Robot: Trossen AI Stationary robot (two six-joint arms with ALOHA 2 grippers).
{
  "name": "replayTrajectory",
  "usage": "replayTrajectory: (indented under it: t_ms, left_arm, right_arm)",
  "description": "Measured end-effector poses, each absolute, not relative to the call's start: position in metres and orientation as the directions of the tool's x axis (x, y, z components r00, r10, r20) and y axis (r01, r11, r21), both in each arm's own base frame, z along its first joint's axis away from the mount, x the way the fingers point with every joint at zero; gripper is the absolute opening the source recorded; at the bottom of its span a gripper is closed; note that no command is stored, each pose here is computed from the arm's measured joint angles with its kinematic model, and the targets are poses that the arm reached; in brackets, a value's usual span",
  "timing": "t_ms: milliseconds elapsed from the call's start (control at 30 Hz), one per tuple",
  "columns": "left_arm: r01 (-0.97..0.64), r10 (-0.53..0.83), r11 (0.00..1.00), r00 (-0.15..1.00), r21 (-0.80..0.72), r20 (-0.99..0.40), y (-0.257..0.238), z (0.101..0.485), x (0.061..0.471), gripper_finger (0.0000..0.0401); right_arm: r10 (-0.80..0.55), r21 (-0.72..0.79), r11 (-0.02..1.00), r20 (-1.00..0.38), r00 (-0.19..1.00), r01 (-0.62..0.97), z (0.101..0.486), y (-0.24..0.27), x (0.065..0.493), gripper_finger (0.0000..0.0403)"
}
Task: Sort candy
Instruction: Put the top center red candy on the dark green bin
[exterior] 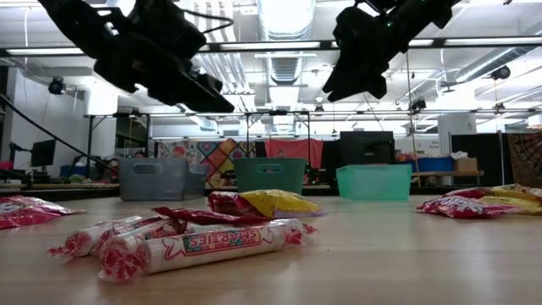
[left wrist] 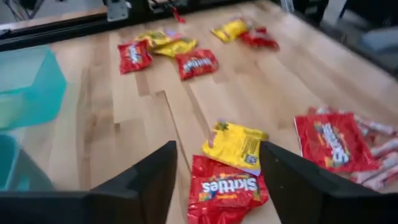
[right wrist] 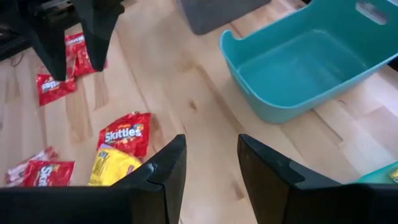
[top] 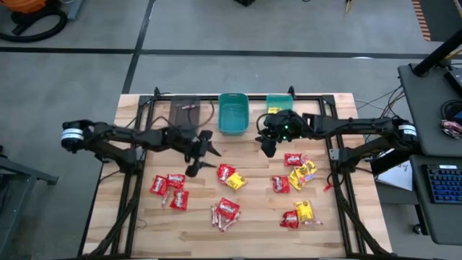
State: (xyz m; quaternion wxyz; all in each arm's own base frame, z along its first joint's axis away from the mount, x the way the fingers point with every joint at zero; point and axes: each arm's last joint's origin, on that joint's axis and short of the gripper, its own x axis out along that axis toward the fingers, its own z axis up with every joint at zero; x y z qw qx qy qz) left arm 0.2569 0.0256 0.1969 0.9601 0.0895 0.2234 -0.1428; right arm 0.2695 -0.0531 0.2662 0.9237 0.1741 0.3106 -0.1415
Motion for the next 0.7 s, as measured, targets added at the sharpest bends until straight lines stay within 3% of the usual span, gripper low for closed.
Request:
replayTrajectory:
  t_ms: [200, 700]
  left_arm:
    - [0.272, -0.133, 0.939, 0.851, 0.210, -0.508, 0.003, 0.190, 0.260, 0.0244]
    - [0.251, -0.151, 0.964, 0.786, 0.086, -0.599, -0.017, 0.141, 0.281, 0.0222]
  right_arm:
    - [-0.143, 0.220, 0.911, -0.625, 0.768, 0.348, 0.265, -0.049, 0.270, 0.0132]
    - [-0.126, 0.222, 0.912, -0.649, 0.751, 0.344, 0.256, -0.046, 0.275, 0.0130]
